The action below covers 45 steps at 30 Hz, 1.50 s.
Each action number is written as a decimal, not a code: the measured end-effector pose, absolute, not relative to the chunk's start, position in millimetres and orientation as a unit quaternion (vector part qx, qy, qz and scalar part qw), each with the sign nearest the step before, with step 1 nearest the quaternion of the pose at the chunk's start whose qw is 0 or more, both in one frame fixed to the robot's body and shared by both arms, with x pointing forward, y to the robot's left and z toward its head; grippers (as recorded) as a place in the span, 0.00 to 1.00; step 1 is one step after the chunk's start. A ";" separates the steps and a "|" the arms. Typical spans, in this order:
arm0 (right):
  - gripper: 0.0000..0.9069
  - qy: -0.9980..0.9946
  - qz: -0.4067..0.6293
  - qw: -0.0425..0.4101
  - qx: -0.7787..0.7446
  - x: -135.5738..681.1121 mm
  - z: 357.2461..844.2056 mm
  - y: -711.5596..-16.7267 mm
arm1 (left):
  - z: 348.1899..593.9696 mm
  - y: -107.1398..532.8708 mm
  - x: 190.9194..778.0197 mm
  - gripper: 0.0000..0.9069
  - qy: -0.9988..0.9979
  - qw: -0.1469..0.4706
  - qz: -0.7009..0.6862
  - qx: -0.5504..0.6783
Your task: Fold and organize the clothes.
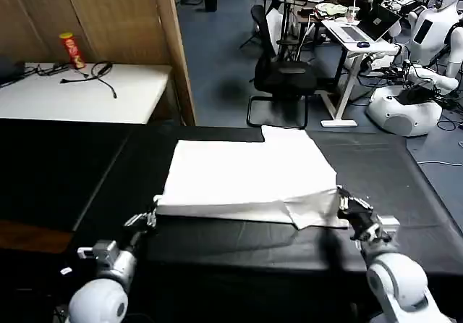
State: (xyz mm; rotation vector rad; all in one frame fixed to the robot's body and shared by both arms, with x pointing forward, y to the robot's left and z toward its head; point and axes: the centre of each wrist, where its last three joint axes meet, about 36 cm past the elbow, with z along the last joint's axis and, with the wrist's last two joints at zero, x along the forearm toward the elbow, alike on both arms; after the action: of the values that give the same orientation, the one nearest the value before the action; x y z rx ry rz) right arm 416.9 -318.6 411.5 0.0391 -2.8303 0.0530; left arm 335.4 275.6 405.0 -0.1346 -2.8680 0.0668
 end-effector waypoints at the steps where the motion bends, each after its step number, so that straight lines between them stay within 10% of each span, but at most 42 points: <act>1: 0.00 -0.987 0.016 0.158 0.018 421.2 408.4 -318.1 | 403.4 276.7 338.9 0.00 -0.990 0.135 0.017 -0.049; 4: 0.00 -0.987 0.010 0.158 0.032 432.0 401.4 -317.2 | 397.3 279.4 350.2 0.00 -0.989 0.139 0.006 -0.054; 5: 0.17 -0.987 0.008 0.157 0.038 435.3 399.5 -317.4 | 395.3 280.4 354.0 0.97 -0.989 0.140 0.003 -0.054; 6: 0.17 -0.987 0.007 0.154 0.042 437.6 398.0 -318.3 | 392.9 281.3 358.0 0.97 -0.988 0.142 0.000 -0.055; 7: 0.97 -0.987 0.007 0.151 0.047 438.9 397.2 -319.6 | 391.2 281.6 361.3 0.97 -0.988 0.143 -0.001 -0.055; 28: 0.97 -0.981 0.023 0.192 0.028 344.6 412.3 -341.1 | 386.1 287.6 358.7 0.97 -0.986 0.160 -0.012 -0.052; 39: 0.45 -0.977 0.016 0.212 0.018 330.8 393.9 -345.5 | 382.2 291.7 346.9 0.95 -0.980 0.187 0.025 -0.057; 45: 0.29 -0.975 0.013 0.220 0.013 331.0 385.5 -347.5 | 377.5 290.9 345.3 0.57 -0.979 0.193 0.030 -0.063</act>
State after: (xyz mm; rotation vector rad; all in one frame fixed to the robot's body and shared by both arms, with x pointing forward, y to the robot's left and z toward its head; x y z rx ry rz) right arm 331.0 -347.5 385.5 0.0355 -2.6976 0.0348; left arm 345.3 290.9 377.5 -0.1754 -2.7460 0.0831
